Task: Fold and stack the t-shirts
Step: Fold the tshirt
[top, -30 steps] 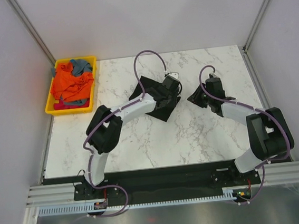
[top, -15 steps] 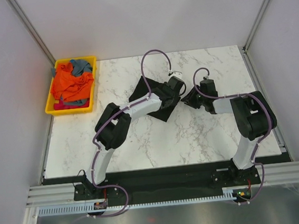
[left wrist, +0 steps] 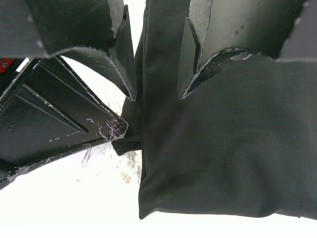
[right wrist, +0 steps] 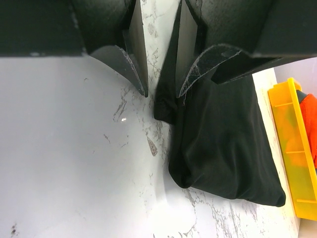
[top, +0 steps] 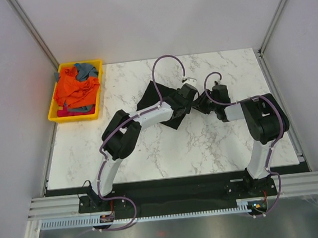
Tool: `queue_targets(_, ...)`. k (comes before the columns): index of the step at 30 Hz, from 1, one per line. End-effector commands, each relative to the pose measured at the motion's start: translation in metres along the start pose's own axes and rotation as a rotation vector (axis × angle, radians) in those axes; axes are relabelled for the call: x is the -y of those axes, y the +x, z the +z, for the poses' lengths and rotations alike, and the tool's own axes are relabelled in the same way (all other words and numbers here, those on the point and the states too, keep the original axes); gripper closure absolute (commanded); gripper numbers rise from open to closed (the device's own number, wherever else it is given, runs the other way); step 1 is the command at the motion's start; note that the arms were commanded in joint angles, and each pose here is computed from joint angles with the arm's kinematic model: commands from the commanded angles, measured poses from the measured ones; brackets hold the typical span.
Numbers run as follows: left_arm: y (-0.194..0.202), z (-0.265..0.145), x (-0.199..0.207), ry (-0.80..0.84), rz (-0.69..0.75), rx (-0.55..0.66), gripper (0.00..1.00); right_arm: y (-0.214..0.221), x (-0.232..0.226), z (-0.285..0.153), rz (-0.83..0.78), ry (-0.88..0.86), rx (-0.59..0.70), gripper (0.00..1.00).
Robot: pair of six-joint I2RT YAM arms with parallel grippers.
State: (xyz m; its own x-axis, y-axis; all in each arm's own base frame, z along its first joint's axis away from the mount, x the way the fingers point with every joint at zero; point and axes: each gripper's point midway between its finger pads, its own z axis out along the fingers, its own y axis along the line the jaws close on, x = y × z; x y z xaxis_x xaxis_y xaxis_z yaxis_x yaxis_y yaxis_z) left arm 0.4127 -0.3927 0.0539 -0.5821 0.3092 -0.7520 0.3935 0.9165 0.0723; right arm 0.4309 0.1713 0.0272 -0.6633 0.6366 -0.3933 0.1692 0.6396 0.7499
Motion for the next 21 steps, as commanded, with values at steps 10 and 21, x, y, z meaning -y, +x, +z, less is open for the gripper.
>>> queue_targets(10,0.014,0.018,0.004,-0.002,0.044,-0.004,0.54,-0.004,0.001,0.006,-0.002,0.0,0.01,0.65)
queue_targets(21,0.003,0.006,0.003,-0.011,0.048,0.02,0.98,-0.005,0.005,0.014,-0.003,0.013,0.002,0.88)
